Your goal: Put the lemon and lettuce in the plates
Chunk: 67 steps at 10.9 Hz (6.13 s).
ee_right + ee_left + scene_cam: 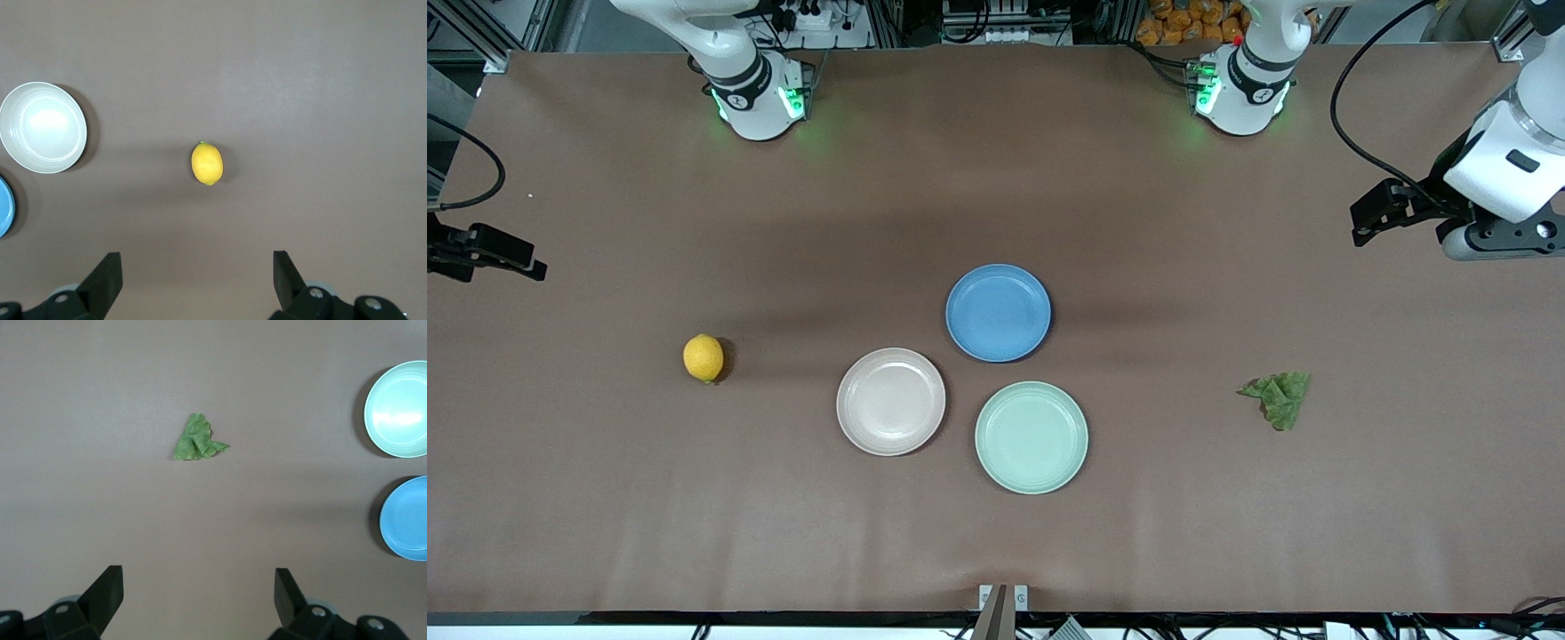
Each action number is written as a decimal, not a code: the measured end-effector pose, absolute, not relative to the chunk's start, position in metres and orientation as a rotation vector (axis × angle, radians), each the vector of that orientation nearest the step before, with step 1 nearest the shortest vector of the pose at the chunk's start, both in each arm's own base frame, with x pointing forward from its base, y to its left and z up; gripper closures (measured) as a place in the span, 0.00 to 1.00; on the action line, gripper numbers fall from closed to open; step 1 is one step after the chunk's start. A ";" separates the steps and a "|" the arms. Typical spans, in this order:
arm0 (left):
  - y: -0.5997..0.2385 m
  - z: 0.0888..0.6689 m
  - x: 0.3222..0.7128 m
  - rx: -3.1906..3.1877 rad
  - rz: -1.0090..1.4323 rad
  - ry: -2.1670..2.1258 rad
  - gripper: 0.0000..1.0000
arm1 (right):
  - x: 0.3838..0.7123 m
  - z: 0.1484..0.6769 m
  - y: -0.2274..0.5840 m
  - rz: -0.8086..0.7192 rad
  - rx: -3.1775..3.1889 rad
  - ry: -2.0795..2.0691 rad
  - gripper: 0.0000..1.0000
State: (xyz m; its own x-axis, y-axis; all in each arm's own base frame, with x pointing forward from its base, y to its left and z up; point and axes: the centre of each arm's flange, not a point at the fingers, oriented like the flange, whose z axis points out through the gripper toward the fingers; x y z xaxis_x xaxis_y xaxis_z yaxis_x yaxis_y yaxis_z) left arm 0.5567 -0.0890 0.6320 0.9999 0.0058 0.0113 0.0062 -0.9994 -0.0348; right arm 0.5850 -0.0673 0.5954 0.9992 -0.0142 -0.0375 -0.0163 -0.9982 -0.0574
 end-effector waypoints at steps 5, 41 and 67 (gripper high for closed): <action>-0.089 0.632 0.557 -3.107 -0.017 -0.009 0.00 | 0.585 0.595 -0.067 0.058 -3.083 0.024 0.00; -0.030 0.187 0.662 -3.106 0.045 0.165 0.02 | 0.578 0.231 -0.029 0.058 -3.129 -0.032 0.00; -0.300 0.374 0.648 -3.172 -0.481 0.804 0.96 | 0.572 0.170 -0.026 0.073 -3.146 -0.046 0.39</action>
State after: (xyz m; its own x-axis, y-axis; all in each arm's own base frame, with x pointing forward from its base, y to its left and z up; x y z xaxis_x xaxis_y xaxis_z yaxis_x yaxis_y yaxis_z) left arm 0.6480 -0.3001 0.3739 0.8407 -0.4388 0.3173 -0.4869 -0.8690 0.0881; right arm 0.5721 -0.0260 0.1703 0.9985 0.0294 -0.0462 0.0297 -0.9995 0.0049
